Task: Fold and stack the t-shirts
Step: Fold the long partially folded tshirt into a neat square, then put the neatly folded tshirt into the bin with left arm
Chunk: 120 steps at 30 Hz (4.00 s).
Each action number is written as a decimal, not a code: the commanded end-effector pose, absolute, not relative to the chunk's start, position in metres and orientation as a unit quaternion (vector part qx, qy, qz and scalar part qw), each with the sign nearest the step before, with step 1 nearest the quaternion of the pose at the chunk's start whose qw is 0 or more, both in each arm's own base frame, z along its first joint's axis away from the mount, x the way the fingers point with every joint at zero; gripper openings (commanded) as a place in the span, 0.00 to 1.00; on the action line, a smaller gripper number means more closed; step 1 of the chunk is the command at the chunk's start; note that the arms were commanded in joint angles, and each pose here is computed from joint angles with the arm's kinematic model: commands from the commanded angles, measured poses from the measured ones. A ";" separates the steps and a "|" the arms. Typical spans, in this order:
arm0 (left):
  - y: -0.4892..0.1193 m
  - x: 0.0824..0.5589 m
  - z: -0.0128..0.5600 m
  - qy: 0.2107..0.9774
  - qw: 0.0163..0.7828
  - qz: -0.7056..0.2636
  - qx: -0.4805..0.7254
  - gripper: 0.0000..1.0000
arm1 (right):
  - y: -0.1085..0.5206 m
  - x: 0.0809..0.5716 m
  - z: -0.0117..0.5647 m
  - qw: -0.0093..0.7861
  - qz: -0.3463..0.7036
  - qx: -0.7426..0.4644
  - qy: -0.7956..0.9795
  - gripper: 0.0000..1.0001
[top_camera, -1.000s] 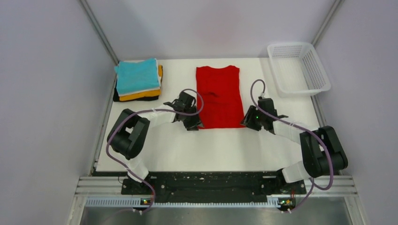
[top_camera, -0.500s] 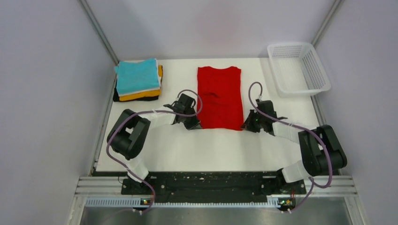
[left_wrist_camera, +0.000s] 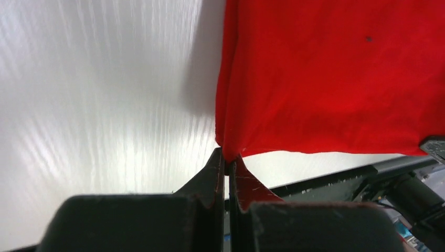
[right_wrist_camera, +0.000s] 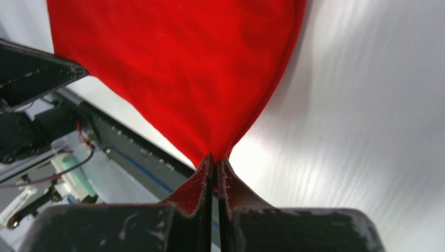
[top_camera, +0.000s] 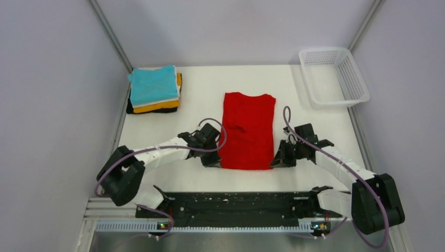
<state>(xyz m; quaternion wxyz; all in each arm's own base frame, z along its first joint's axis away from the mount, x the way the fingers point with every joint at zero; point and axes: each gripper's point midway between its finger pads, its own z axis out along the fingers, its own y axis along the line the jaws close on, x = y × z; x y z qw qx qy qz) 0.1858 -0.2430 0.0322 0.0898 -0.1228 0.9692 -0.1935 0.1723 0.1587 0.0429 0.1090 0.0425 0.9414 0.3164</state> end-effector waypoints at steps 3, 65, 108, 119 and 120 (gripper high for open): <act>-0.241 0.205 0.102 0.955 0.176 -0.216 -0.100 0.00 | 0.172 0.175 0.101 0.150 0.369 0.002 0.917 0.00; -0.300 0.504 0.199 0.860 0.352 -0.367 -0.025 0.99 | 0.205 0.421 0.204 0.362 0.460 0.039 0.810 0.86; -0.278 0.339 0.079 0.944 0.216 -0.237 -0.074 0.99 | 0.130 0.311 0.153 0.412 0.268 0.086 0.867 0.99; -0.306 0.339 0.018 0.966 0.165 -0.192 -0.057 0.78 | 0.110 0.299 0.151 0.420 0.223 0.085 0.875 0.99; -0.309 0.338 0.012 0.968 0.162 -0.182 -0.056 0.75 | 0.109 0.300 0.151 0.421 0.222 0.086 0.875 0.99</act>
